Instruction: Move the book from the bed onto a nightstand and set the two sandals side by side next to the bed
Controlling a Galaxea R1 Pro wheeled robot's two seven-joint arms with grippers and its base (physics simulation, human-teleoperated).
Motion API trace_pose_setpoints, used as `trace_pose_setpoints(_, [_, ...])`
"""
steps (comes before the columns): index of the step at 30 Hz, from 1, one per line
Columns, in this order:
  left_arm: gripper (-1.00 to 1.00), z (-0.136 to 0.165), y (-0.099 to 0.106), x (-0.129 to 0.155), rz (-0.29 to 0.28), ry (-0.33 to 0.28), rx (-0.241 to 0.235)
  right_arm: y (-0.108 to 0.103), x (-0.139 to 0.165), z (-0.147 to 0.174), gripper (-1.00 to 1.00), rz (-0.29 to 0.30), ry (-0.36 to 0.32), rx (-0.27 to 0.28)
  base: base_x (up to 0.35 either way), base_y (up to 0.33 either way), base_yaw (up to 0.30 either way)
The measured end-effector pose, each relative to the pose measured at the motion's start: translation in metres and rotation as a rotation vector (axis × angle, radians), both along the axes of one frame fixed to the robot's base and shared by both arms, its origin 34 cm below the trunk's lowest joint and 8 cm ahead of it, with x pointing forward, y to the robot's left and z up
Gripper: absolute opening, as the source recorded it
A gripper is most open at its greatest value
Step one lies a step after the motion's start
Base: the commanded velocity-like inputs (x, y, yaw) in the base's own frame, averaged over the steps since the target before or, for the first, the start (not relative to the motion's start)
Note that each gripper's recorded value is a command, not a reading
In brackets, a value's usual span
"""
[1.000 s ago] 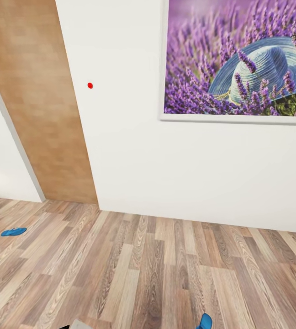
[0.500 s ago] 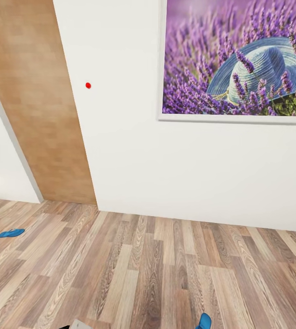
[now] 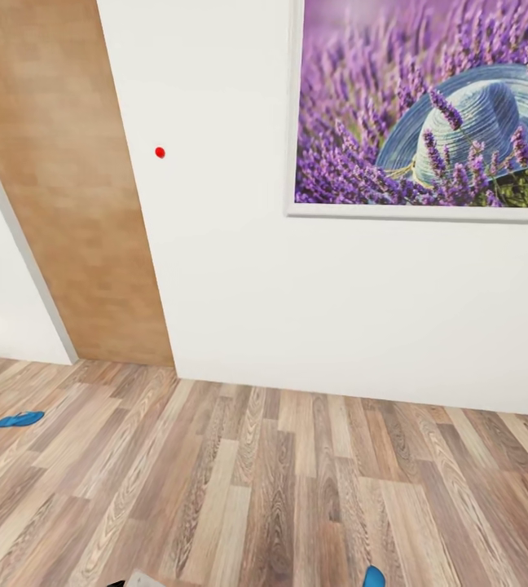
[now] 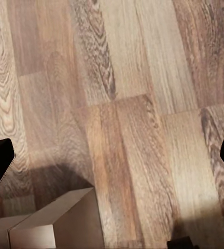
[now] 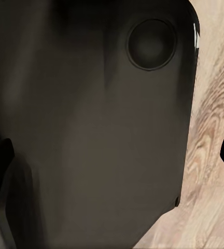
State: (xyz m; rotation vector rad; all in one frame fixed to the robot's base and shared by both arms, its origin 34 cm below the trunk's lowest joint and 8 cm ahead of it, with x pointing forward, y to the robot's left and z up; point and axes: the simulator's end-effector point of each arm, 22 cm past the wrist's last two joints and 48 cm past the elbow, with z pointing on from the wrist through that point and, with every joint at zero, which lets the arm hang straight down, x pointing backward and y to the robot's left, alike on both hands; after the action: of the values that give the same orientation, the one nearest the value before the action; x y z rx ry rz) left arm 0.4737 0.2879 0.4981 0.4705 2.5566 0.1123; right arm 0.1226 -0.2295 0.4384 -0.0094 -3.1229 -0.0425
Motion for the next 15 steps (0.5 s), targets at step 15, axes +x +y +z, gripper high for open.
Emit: trace_pose_setpoints(15, [1.00,0.0011,-0.0012,0.0020,-0.003,-0.010,-0.004,0.0000,-0.0002,0.0000,1.00,0.000,0.000,0.000,0.035,0.035,-0.161])
